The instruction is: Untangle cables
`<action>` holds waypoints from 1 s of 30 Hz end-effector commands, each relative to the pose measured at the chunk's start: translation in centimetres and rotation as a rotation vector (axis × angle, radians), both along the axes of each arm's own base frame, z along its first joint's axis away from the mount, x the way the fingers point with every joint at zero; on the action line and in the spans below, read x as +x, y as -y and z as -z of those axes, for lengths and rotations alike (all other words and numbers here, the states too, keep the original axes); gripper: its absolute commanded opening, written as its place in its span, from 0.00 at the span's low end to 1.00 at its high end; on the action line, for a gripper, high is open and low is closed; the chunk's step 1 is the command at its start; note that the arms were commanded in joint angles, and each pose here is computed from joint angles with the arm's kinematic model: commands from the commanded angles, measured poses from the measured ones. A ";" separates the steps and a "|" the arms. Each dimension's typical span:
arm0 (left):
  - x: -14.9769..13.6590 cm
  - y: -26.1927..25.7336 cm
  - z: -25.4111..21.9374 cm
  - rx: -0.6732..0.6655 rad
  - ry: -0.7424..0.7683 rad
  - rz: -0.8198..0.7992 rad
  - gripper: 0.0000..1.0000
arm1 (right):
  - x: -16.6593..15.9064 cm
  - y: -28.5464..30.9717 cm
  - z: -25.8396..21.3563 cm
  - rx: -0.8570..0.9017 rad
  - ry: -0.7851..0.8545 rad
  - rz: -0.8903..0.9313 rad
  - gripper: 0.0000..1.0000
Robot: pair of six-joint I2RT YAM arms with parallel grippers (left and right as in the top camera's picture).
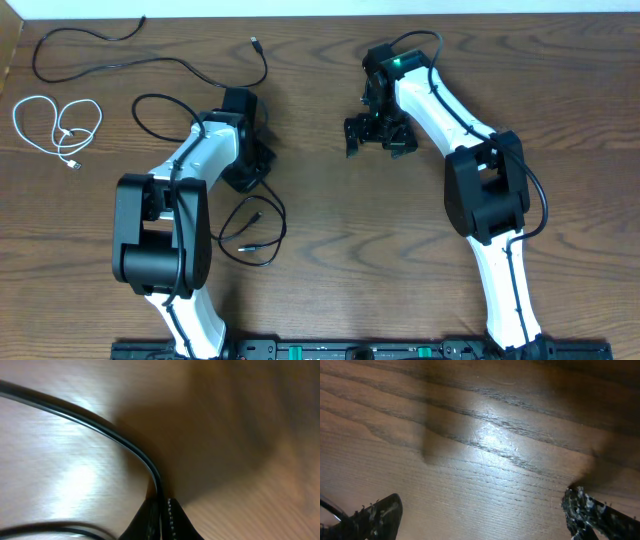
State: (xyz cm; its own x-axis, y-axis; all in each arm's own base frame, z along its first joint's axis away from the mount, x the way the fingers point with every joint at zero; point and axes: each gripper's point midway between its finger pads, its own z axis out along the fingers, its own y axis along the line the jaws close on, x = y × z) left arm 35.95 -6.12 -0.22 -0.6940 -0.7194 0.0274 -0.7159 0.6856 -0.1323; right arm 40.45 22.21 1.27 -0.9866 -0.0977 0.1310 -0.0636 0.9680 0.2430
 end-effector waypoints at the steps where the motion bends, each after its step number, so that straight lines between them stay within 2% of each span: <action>1: -0.4 3.8 -1.6 -0.208 0.058 0.208 0.07 | -0.2 -0.3 0.4 0.000 -0.009 -0.001 0.99; 7: 1.2 5.9 -9.8 -0.316 0.309 0.312 0.07 | -0.2 -0.3 0.4 0.000 -0.009 -0.001 0.99; 11: 1.4 5.6 -15.6 -0.311 0.476 0.326 0.07 | -0.2 -0.3 0.4 0.000 -0.009 -0.001 0.99; 16: 1.0 4.6 -19.6 -0.321 0.587 0.316 0.07 | -0.2 -0.3 0.4 0.000 -0.009 -0.001 0.99; 25: 0.6 -1.1 -24.6 -0.407 0.732 0.180 0.07 | -0.2 -0.3 0.4 0.000 -0.009 -0.001 0.99; 30: 0.2 -6.2 -25.5 -0.458 0.762 0.030 0.07 | -0.2 -0.3 0.4 0.000 -0.009 -0.001 0.99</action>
